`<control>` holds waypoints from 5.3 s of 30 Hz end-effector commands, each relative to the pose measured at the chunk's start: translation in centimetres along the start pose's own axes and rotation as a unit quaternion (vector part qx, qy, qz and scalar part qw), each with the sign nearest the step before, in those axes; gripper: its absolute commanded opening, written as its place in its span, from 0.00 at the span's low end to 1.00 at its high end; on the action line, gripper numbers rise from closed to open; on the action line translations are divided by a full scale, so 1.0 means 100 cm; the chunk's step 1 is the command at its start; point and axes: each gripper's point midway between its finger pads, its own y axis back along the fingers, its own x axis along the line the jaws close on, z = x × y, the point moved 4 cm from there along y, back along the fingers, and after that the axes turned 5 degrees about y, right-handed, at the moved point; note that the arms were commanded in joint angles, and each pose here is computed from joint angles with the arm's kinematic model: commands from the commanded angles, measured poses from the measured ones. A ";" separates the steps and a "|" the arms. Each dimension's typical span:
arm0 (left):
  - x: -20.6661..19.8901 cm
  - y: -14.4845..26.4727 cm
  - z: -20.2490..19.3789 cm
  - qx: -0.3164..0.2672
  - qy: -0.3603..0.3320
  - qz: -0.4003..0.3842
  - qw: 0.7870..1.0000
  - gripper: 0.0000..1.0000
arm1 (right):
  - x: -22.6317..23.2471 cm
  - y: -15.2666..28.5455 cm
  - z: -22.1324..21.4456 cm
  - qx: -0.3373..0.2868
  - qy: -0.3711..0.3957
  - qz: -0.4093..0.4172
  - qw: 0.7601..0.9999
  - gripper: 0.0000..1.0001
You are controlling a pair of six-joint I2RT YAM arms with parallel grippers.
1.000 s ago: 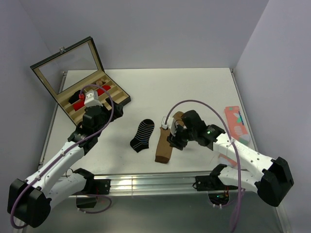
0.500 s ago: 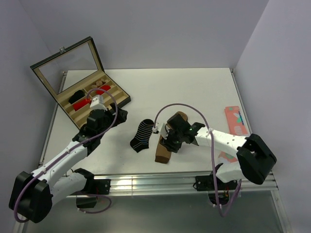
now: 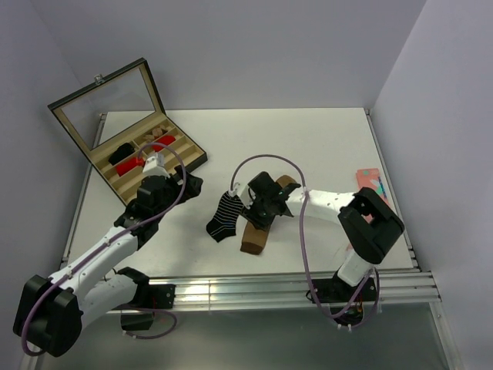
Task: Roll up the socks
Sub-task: Move the sock to the center of the board, then roll the sock at the center of the board.
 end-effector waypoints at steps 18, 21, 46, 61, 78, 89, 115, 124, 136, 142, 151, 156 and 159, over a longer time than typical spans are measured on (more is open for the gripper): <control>-0.012 0.014 0.026 -0.031 -0.015 -0.011 0.999 0.95 | -0.050 -0.051 0.095 0.004 -0.070 -0.021 0.997 0.47; -0.012 0.015 0.028 -0.031 -0.015 -0.013 0.999 0.95 | -0.059 -0.043 0.089 0.004 -0.077 -0.031 0.997 0.47; -0.020 0.025 0.050 -0.058 0.014 -0.008 0.998 0.95 | 0.020 0.013 0.081 -0.059 0.039 -0.030 0.997 0.49; -0.023 0.029 0.062 -0.067 0.009 -0.012 0.998 0.95 | 0.037 -0.016 0.090 -0.051 0.063 -0.043 0.996 0.47; -0.011 0.021 0.055 -0.055 0.006 -0.007 0.998 0.95 | 0.035 -0.034 0.082 -0.035 0.065 -0.052 0.996 0.48; -0.004 0.012 0.045 -0.050 0.014 -0.004 0.999 0.94 | 0.031 -0.032 0.073 -0.029 0.054 -0.034 0.998 0.34; -0.028 -0.018 0.011 -0.047 -0.039 -0.123 0.991 0.69 | -0.006 0.014 0.054 -0.046 -0.117 0.244 0.962 0.16; -0.054 -0.034 -0.026 0.001 -0.102 -0.203 0.974 0.53 | -0.013 0.008 0.040 -0.015 -0.176 0.294 0.939 0.14; -0.086 -0.031 -0.094 0.087 -0.163 -0.353 0.917 0.47 | -0.020 0.002 0.026 0.011 -0.220 0.311 0.925 0.13; -0.085 -0.032 -0.116 0.130 -0.158 -0.389 0.898 0.46 | -0.022 0.004 0.025 0.011 -0.230 0.324 0.918 0.12; -0.082 -0.029 -0.137 0.169 -0.145 -0.424 0.878 0.48 | -0.023 0.005 0.026 0.011 -0.233 0.333 0.914 0.11; -0.078 -0.030 -0.147 0.184 -0.139 -0.423 0.876 0.48 | -0.023 0.007 0.025 0.009 -0.230 0.337 0.913 0.10; -0.076 -0.032 -0.155 0.194 -0.136 -0.423 0.875 0.48 | -0.023 0.008 0.025 0.009 -0.230 0.339 0.912 0.09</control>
